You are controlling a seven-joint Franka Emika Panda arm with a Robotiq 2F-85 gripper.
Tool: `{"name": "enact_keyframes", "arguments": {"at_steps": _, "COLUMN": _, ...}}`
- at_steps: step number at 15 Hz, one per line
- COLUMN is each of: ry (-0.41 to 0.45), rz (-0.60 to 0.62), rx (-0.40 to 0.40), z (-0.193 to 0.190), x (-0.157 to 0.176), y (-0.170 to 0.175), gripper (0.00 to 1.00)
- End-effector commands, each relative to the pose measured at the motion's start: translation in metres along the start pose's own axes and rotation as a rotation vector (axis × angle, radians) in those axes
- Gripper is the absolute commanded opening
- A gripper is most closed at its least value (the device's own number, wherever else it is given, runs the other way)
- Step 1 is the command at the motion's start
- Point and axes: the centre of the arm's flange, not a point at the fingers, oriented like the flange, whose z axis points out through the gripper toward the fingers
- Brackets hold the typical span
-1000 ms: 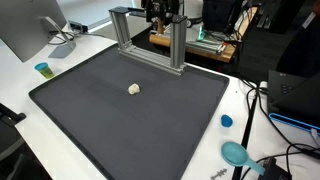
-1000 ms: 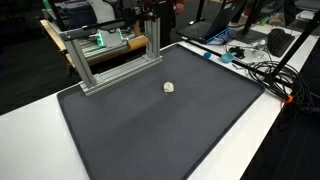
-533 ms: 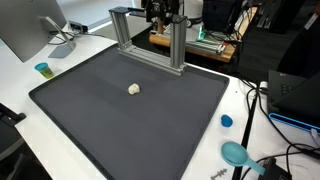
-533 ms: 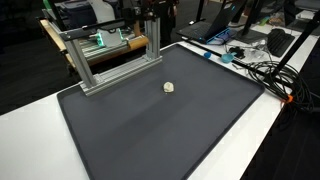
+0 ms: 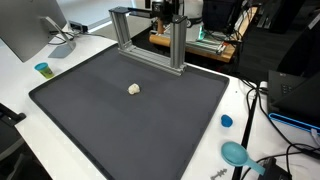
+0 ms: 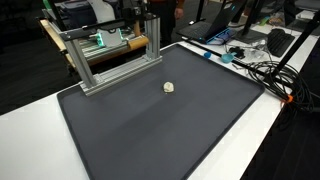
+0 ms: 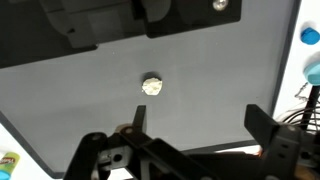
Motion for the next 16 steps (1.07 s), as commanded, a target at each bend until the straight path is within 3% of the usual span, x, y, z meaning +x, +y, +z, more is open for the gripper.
{"name": "enact_keyframes", "arguments": {"at_steps": 1, "ry": -0.010, "rz": -0.069, "rx": -0.054, "z": -0.049, "x": -0.034, "y": 0.021, "gripper": 1.00}}
{"name": "enact_keyframes", "arguments": {"at_steps": 3, "ry": -0.020, "rz": -0.090, "rx": -0.070, "z": -0.064, "x": -0.052, "y": 0.029, "gripper": 1.00}}
{"name": "enact_keyframes", "arguments": {"at_steps": 4, "ry": -0.029, "rz": -0.058, "rx": -0.052, "z": -0.045, "x": -0.028, "y": 0.014, "gripper": 1.00}}
{"name": "enact_keyframes", "arguments": {"at_steps": 16, "ry": -0.041, "rz": -0.061, "rx": -0.055, "z": -0.043, "x": -0.030, "y": 0.015, "gripper": 1.00}}
